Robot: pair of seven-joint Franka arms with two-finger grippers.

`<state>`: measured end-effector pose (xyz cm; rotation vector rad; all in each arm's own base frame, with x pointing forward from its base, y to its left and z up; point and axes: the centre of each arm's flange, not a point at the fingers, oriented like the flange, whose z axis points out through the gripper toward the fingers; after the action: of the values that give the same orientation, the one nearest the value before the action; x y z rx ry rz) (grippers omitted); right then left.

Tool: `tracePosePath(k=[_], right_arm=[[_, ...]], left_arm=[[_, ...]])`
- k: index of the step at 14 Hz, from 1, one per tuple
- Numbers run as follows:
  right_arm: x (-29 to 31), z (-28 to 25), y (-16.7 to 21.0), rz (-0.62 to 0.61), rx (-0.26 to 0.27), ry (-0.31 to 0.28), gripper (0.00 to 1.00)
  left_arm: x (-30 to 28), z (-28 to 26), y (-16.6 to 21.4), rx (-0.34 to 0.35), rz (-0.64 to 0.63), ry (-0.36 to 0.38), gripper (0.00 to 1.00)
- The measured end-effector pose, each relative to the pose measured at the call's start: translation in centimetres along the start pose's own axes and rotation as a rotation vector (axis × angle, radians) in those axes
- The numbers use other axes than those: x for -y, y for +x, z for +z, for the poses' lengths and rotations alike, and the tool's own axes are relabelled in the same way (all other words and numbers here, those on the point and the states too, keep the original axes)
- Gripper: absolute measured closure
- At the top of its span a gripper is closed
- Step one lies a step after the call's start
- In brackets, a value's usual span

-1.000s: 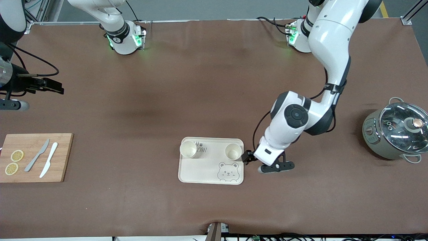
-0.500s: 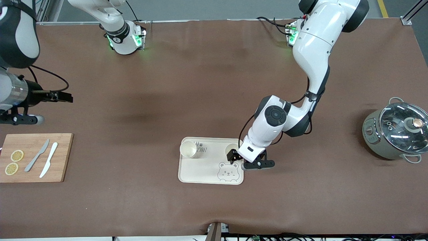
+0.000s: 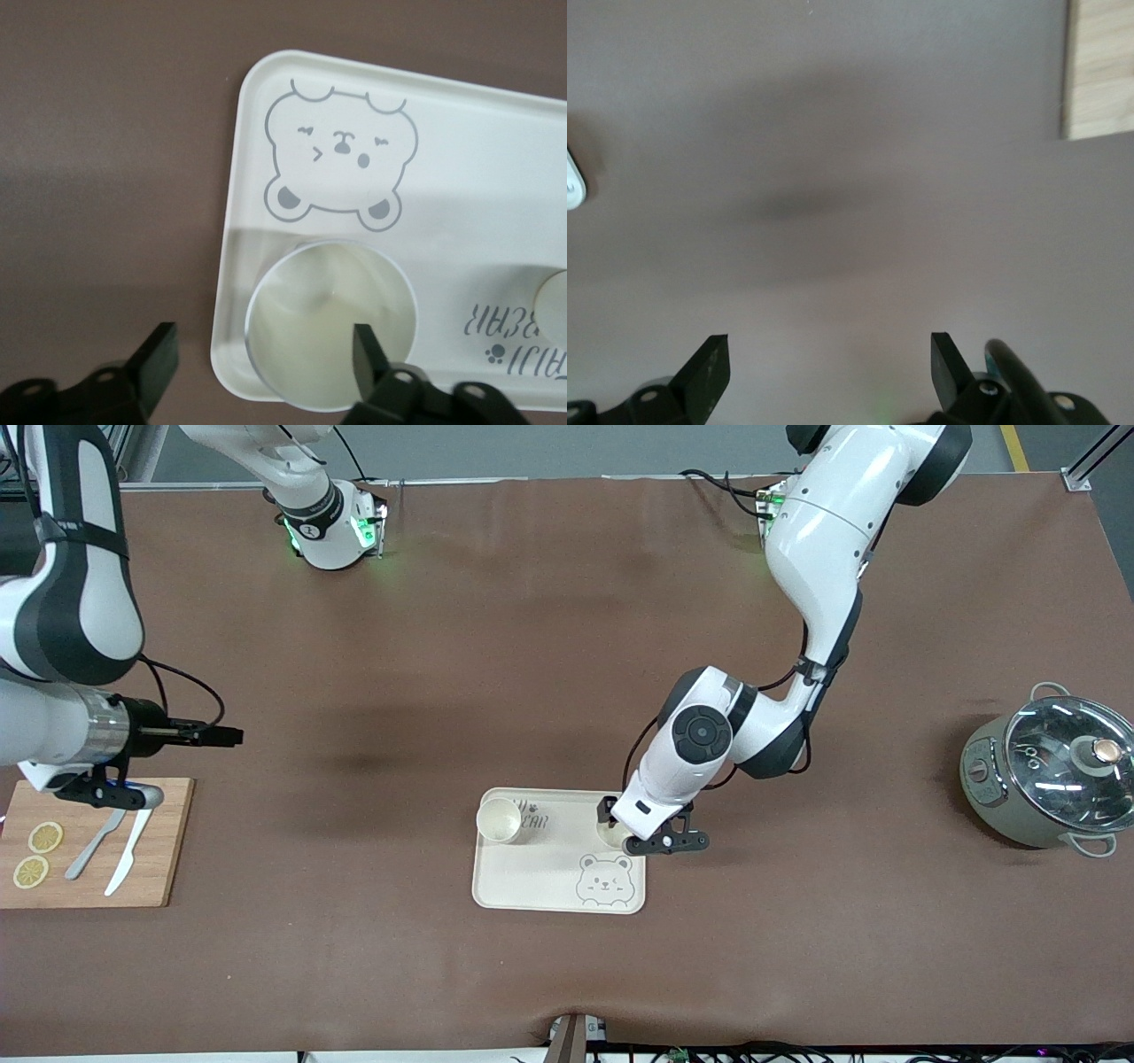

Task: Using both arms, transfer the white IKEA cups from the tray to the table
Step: 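Lift the cup with the left gripper while the right gripper reaches the other cup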

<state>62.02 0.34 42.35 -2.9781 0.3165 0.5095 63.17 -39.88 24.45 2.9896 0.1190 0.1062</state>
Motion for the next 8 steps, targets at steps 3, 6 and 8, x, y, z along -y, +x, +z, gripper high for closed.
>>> tracePosePath(k=[3,6,8], right_arm=[[4.0,2.7,1.0,0.065,-0.006,-0.007,0.0],[9.1,4.1,0.8,0.154,-0.026,0.05,0.0],[12.5,4.6,0.3,0.207,-0.044,0.098,0.0]], left_arm=[[0.4,0.4,0.1,0.005,-0.004,0.007,0.53],[0.5,0.4,0.1,0.005,-0.005,0.007,0.83],[0.3,0.1,0.2,-0.001,-0.004,0.003,0.97]])
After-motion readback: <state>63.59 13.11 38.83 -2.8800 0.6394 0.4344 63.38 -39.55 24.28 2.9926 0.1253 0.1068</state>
